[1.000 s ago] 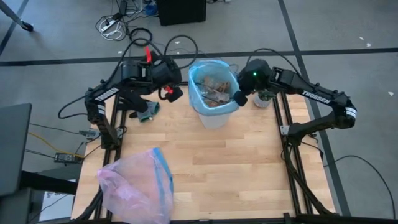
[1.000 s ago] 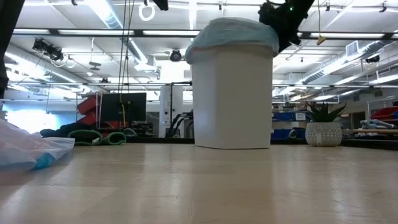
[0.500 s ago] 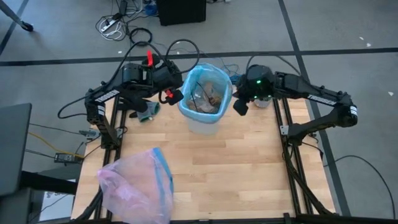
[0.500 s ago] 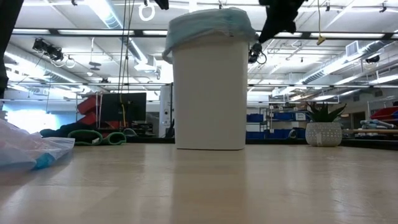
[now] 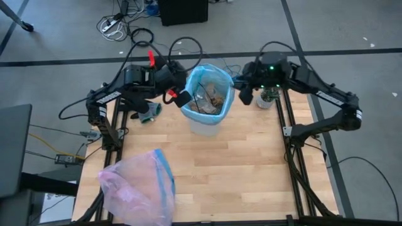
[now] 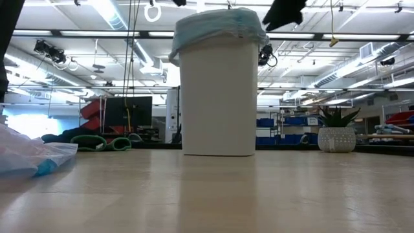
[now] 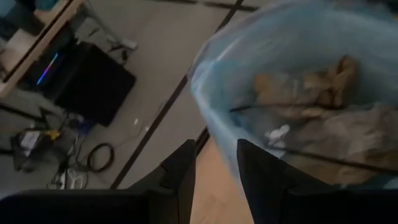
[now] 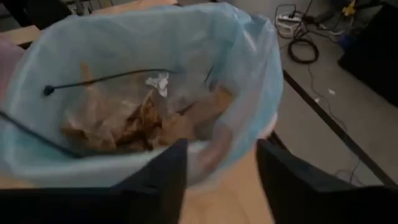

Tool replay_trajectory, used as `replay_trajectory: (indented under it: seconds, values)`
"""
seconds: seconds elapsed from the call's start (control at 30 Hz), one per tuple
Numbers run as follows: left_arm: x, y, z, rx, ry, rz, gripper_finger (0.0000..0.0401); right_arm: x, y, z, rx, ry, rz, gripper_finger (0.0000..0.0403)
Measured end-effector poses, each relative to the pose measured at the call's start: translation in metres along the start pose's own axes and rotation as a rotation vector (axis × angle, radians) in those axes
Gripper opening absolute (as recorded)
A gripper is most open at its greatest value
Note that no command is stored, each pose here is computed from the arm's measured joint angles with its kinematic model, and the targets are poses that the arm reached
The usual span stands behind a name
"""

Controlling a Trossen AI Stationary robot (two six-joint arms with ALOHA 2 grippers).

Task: Place trash/remove bag and relplace
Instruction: Remove the trash bag from the trash bin

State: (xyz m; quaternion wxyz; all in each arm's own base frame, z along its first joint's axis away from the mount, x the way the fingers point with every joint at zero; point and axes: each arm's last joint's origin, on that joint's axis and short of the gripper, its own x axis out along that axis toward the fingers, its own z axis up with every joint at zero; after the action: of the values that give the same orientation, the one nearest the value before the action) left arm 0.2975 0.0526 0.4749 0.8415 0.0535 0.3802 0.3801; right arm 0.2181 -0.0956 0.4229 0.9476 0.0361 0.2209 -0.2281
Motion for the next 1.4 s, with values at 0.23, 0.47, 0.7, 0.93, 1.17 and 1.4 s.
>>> replay_trajectory:
  seconds: [0.23, 0.47, 0.7, 0.93, 1.17, 1.4]
  values:
    - [-0.004, -0.006, 0.002, 0.008, -0.031, -0.02, 0.0126, 0.027, 0.001, 0.006, -0.013, -0.046, 0.008, 0.0255]
    - [-0.009, -0.012, 0.001, 0.001, -0.038, -0.038, 0.0126, 0.045, -0.01, 0.0, -0.038, 0.021, -0.077, 0.0208]
    - [-0.009, -0.013, 0.0, 0.008, -0.033, -0.034, 0.0126, 0.047, -0.02, -0.002, -0.012, 0.044, -0.136, 0.0114]
    - [-0.009, -0.013, 0.0, 0.003, -0.036, -0.034, 0.0126, 0.046, -0.031, -0.008, -0.012, 0.101, -0.173, 0.0009]
    - [-0.01, -0.013, 0.001, -0.005, -0.045, -0.035, 0.0126, 0.046, -0.044, -0.01, -0.009, 0.118, -0.222, 0.0]
    - [-0.01, -0.013, 0.002, -0.026, -0.047, -0.035, 0.0126, 0.067, -0.051, -0.027, -0.001, 0.195, -0.212, 0.0]
